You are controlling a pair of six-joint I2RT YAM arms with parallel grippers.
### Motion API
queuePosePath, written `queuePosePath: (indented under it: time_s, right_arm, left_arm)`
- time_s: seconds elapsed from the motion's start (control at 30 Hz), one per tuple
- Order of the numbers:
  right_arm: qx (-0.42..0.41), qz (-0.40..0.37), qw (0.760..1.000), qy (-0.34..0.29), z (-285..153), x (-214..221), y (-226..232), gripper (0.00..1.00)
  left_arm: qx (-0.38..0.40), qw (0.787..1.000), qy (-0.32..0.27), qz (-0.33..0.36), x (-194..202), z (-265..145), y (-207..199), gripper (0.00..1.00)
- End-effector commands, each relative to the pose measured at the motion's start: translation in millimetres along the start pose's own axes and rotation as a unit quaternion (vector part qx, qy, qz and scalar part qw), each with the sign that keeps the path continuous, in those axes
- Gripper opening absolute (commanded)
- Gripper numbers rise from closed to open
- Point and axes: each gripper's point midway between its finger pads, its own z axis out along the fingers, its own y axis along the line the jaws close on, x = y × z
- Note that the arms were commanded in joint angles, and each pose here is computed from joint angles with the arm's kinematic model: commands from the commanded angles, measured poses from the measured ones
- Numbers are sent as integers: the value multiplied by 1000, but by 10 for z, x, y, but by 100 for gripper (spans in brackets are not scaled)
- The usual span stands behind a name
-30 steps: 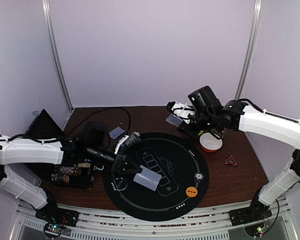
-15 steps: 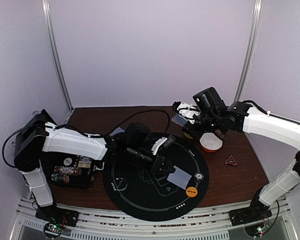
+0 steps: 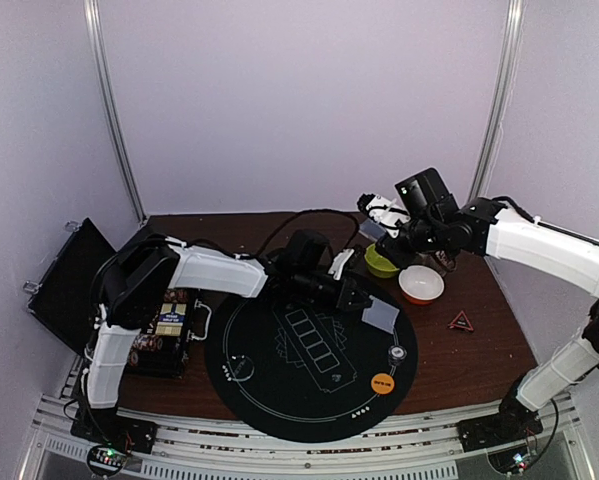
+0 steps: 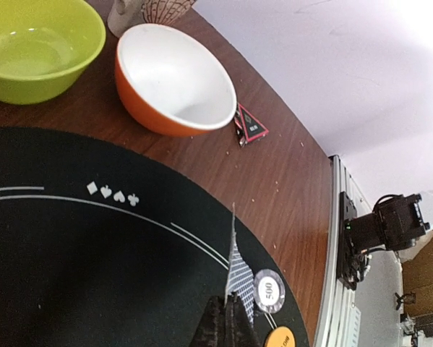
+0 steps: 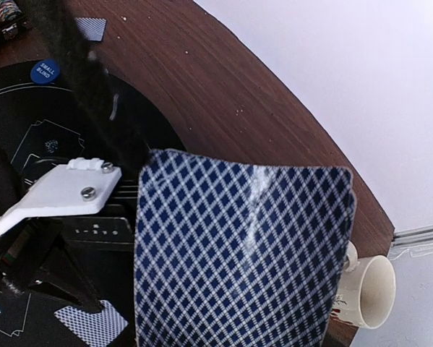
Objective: Distribute texas hold em gaming equipment
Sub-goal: Distribute the poker card in the big blind area.
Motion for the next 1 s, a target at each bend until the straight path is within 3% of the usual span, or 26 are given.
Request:
queuePosePath:
  time_s: [0.0, 0.33, 0.67, 0.97]
  right_arm:
    - [6, 4, 1000, -15, -2, -110, -88, 49]
    - [4, 1, 1000, -9, 20, -79, -93, 49]
    - [5, -3, 1000, -7, 23, -55, -84, 49]
    - [4, -5, 1000, -5, 34, -58, -83, 48]
  left_arm:
    - [38, 999, -24, -19, -142, 214, -21, 0]
    - [21, 987, -115, -110, -214, 374, 256, 0]
    - [11, 983, -65, -172, 190, 738, 428, 0]
    - [-11, 978, -63, -198, 379, 788, 382, 1]
